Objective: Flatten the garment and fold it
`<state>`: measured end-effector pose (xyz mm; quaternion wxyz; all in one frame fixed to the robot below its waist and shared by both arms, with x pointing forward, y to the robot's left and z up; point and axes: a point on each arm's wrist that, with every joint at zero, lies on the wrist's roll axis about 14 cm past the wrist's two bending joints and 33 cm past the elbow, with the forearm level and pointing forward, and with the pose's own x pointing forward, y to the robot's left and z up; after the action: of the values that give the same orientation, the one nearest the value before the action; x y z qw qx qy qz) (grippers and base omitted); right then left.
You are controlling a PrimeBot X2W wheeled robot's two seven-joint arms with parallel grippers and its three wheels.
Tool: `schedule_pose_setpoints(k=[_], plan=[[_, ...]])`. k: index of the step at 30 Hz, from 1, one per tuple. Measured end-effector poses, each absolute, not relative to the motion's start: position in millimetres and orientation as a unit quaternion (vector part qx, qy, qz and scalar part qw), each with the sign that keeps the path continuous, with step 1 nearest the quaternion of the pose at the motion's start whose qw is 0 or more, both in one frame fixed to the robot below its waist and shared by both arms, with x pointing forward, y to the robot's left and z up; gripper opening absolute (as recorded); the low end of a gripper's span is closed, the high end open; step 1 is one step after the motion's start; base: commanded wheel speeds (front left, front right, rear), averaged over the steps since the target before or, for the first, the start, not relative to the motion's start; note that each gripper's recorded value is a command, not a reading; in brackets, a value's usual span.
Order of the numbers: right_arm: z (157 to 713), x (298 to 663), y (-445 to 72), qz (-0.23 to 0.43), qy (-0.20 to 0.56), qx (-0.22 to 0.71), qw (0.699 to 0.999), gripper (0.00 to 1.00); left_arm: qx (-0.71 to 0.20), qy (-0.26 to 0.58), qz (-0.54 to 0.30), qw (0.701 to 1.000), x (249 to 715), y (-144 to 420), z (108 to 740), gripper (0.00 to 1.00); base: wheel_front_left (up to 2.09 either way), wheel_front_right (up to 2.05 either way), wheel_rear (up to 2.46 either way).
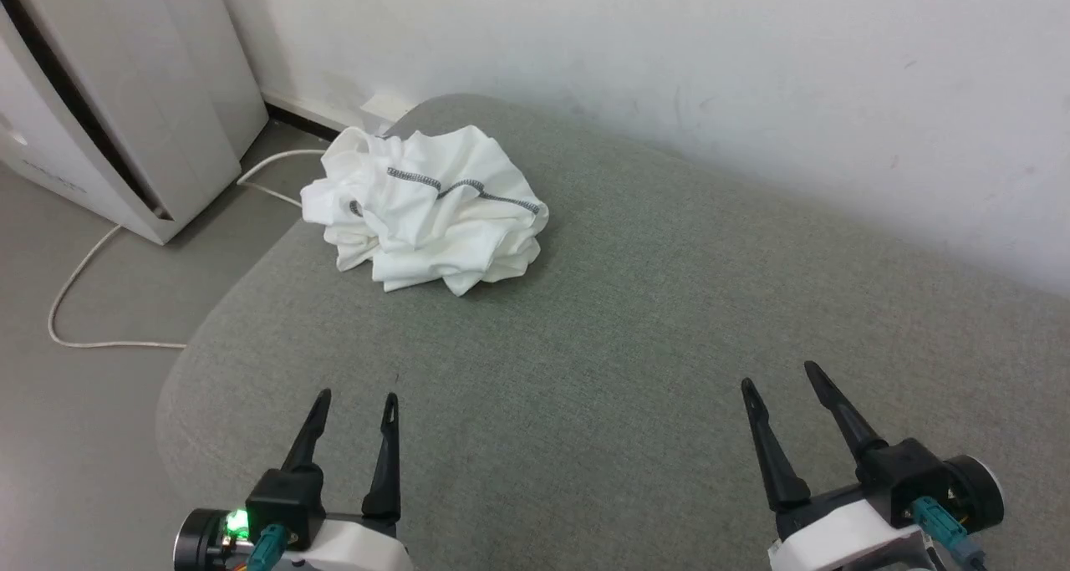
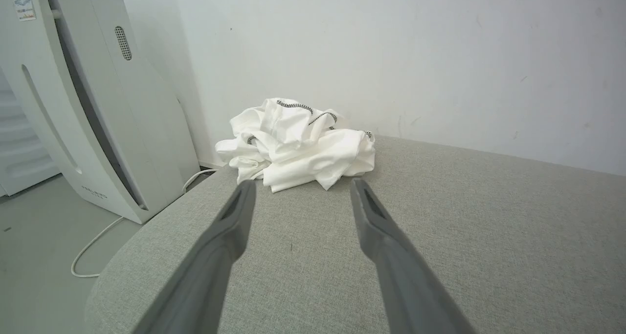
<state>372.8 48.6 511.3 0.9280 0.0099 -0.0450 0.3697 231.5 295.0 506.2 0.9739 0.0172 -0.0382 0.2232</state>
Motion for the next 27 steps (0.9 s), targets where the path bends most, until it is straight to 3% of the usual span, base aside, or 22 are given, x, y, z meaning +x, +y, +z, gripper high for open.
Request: schedule_pose_setpoints(k=[9, 18, 21, 27], plan=[[503, 378, 49, 0.371, -0.039, 0.003, 0.928, 1.00, 0.009, -0.031, 0.205, 0.978, 253, 299, 505, 1.00, 0.00, 0.00, 0.00], [495, 407, 47, 0.359, -0.048, -0.002, 0.932, 1.00, 0.023, -0.039, 0.179, 0.983, 355, 349, 561, 1.00, 0.00, 0.00, 0.00], [491, 420, 42, 0.348, -0.050, 0.001, 0.936, 1.00, 0.043, -0.004, 0.150, 0.988, 394, 356, 570, 1.00, 0.00, 0.00, 0.00], [479, 440, 22, 0.316, -0.042, 0.012, 0.948, 1.00, 0.085, 0.162, 0.095, 0.978, 452, 361, 537, 1.00, 0.00, 0.00, 0.00]])
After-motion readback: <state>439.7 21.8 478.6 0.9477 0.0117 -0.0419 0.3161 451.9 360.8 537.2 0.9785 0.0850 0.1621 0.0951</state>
